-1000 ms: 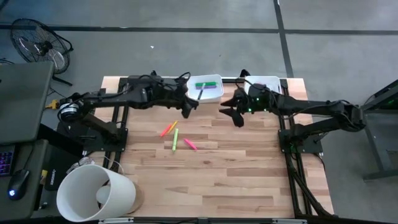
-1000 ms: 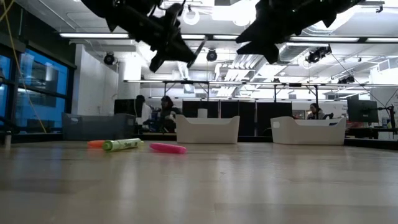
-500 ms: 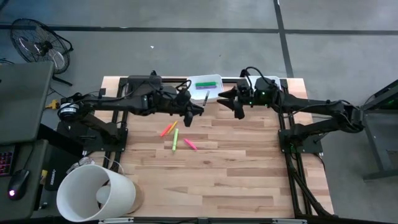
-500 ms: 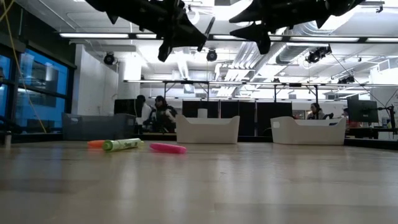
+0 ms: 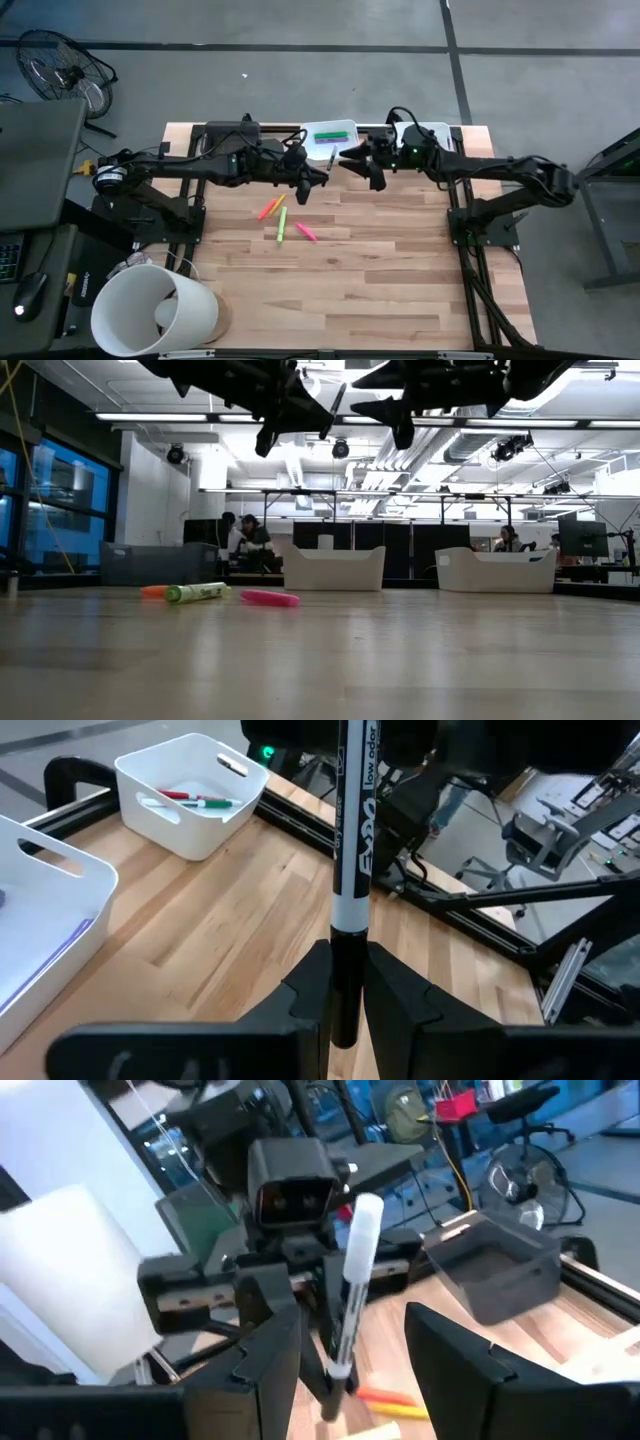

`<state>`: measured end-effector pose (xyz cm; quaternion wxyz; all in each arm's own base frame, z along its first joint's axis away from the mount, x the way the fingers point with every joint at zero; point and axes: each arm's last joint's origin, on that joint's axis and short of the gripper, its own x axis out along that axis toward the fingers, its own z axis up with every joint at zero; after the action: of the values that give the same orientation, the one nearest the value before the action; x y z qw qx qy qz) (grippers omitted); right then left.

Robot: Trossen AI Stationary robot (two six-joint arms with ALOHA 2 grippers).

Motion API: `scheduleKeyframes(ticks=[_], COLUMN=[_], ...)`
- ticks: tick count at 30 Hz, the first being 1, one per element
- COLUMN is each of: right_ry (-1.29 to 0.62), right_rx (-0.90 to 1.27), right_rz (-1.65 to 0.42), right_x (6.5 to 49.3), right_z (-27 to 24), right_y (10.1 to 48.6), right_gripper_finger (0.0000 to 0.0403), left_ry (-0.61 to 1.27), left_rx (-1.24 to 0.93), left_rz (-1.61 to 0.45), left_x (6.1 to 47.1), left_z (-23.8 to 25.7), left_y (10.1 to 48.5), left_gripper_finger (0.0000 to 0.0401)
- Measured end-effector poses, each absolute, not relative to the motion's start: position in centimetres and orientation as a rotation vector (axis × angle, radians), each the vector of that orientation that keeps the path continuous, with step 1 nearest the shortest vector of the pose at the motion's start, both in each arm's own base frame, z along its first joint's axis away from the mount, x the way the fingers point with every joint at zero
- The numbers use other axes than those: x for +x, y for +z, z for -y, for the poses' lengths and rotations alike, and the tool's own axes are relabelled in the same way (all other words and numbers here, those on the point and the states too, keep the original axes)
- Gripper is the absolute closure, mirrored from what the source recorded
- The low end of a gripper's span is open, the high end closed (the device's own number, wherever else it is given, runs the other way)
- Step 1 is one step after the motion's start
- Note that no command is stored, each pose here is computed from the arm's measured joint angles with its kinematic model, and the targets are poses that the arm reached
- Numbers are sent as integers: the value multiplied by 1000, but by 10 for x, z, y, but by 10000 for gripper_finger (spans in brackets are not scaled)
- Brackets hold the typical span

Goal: Pick & Place Markers
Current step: Put the black marker pen into the right white bin

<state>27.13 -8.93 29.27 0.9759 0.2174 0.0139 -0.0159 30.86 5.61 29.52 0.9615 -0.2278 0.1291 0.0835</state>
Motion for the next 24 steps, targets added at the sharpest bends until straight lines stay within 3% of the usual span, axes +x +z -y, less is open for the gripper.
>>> scheduleKeyframes(ticks=[14,24], right_ry=[66,34], right_rx=[428,408], right_rz=[-72,-136], right_x=[310,307], right_z=[97,101], right_y=[301,296], right_gripper_finger=[237,308], left_ry=[151,151], left_rx=[-465,-465], left_rz=[-271,-272], left_x=[308,308], left_z=[-56,-56], left_y=[295,295], left_gripper_finger=[360,360])
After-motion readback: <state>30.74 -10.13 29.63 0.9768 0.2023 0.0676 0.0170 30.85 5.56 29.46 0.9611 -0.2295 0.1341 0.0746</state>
